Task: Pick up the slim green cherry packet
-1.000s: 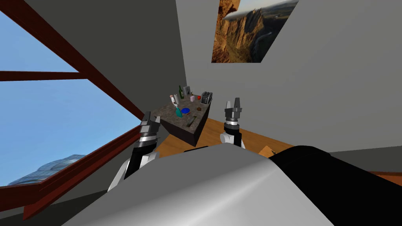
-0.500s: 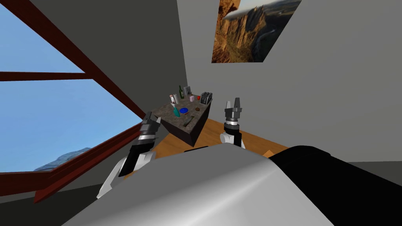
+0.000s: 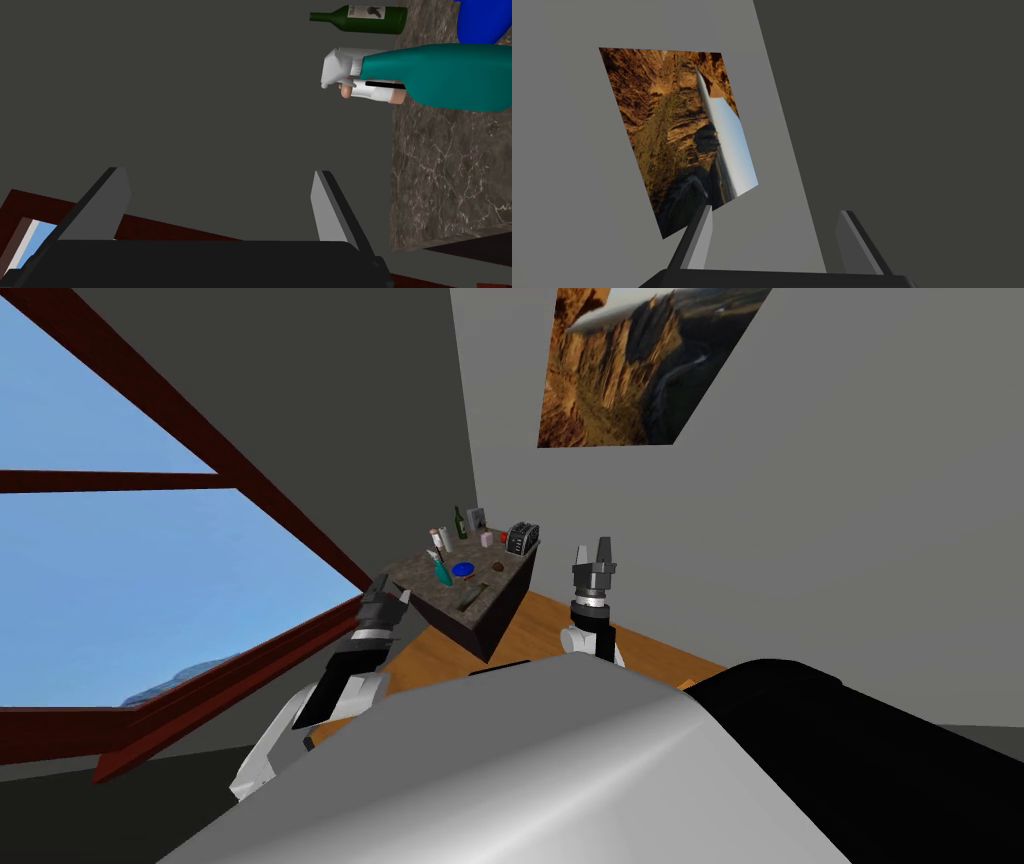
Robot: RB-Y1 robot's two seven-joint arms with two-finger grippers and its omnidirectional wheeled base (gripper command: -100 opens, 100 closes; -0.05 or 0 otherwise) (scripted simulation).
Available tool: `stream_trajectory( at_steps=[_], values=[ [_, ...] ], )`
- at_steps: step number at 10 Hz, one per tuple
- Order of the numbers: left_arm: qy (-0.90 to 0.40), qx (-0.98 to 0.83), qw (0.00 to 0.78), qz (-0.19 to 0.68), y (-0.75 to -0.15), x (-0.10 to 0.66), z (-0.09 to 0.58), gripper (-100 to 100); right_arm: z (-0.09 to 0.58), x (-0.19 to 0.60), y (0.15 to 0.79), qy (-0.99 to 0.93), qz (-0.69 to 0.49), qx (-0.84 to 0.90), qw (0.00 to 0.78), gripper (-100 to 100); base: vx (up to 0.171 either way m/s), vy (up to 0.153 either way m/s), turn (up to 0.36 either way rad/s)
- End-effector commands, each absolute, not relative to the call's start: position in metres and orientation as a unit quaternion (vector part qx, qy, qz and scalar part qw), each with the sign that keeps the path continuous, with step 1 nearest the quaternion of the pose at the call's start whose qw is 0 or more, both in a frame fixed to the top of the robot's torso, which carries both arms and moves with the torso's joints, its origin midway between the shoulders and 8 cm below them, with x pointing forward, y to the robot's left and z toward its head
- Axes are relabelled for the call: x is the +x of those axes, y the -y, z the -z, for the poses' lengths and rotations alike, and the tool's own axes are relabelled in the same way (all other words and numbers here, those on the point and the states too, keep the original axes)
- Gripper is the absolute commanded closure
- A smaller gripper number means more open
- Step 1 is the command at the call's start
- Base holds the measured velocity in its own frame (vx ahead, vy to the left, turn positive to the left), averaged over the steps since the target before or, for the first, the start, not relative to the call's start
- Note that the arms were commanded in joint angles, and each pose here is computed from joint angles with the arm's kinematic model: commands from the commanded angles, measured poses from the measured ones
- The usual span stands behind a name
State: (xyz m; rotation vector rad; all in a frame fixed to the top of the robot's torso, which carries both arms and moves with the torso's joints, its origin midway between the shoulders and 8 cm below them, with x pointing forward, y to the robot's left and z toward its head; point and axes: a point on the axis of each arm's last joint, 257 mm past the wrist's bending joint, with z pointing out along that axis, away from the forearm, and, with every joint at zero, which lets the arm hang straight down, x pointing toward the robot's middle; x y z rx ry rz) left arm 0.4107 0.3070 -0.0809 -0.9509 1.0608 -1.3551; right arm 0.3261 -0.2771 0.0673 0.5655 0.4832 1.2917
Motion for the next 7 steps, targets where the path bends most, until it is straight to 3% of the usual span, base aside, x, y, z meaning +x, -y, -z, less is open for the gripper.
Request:
stream_trajectory(
  at_steps=[1, 7],
  values=[
    [-0.455, -0.422, 0.536, 0.572, -0.315, 0.418, 0.088, -100, -0.067, 0.326, 0.277, -0.22, -0.588, 0.257, 0.735, 0, 0.027, -0.127, 0.085],
    [-0.472, -0.497, 0.483, 0.545, -0.345, 0.433, 0.122, -100, -0.067, 0.326, 0.277, -0.22, -0.588, 0.257, 0.735, 0, 0.008, -0.13, 0.059]
  ],
)
